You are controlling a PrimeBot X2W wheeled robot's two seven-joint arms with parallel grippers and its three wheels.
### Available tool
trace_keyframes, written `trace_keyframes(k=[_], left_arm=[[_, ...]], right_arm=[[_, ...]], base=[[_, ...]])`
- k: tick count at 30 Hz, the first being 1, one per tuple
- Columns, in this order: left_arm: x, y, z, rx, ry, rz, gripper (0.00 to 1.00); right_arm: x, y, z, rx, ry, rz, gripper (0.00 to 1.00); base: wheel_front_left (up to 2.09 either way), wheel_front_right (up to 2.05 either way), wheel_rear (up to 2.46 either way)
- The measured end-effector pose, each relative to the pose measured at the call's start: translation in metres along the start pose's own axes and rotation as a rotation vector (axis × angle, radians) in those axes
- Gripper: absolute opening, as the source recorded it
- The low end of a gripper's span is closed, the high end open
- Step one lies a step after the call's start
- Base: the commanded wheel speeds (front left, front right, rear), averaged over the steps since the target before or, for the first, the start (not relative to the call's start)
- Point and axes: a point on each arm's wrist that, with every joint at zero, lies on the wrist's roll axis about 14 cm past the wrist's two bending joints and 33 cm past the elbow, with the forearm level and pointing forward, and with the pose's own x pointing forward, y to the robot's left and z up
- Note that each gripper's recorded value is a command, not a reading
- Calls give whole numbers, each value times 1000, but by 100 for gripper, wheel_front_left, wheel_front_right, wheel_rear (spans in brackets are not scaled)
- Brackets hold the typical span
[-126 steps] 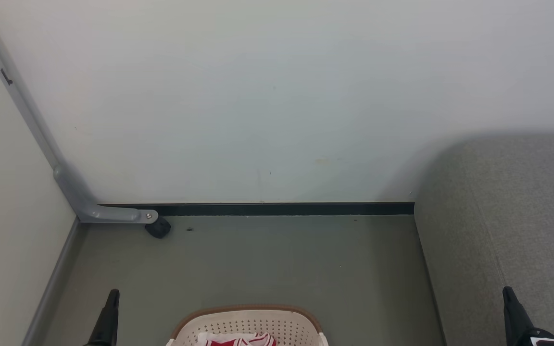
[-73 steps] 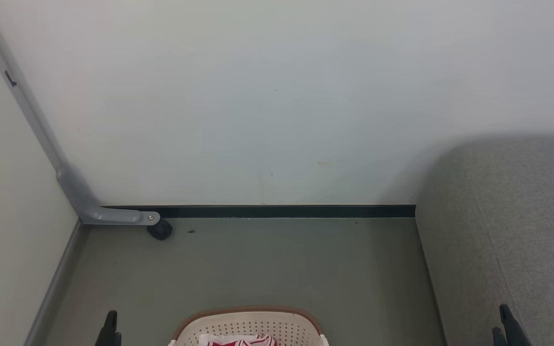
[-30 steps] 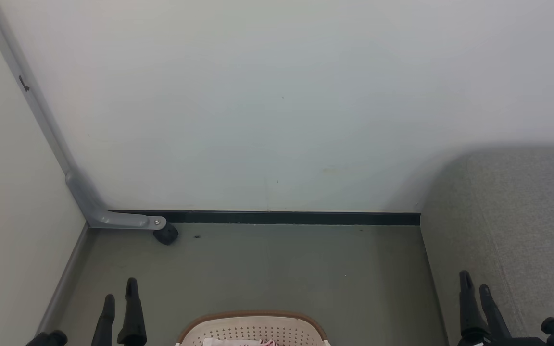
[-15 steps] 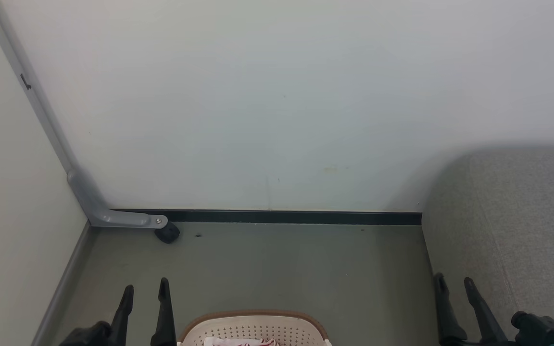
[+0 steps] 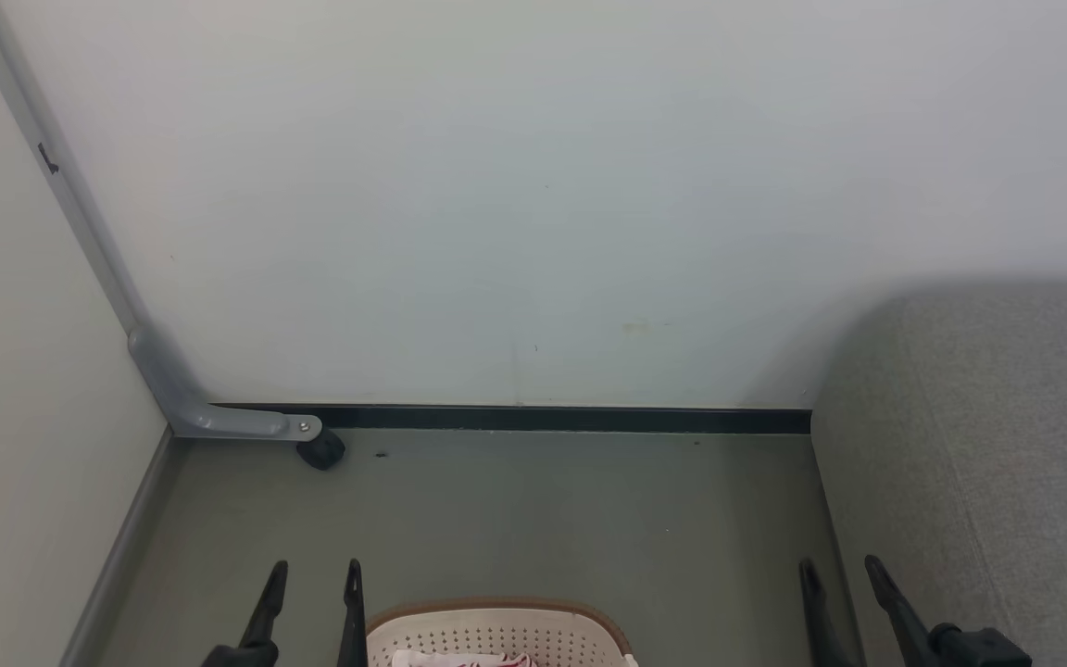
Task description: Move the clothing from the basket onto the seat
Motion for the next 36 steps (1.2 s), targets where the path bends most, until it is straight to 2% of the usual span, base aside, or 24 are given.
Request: trace_keyframes(k=[9, 36], left_arm=[[-5, -6, -19, 68, 43, -41, 100], [-11, -4, -43, 28, 124, -40, 100]], right_arm=[[-8, -6, -22, -66, 53, -28, 100], [-10, -9, -29, -39, 73, -47, 100]], base=[[0, 0, 0], [0, 0, 0]])
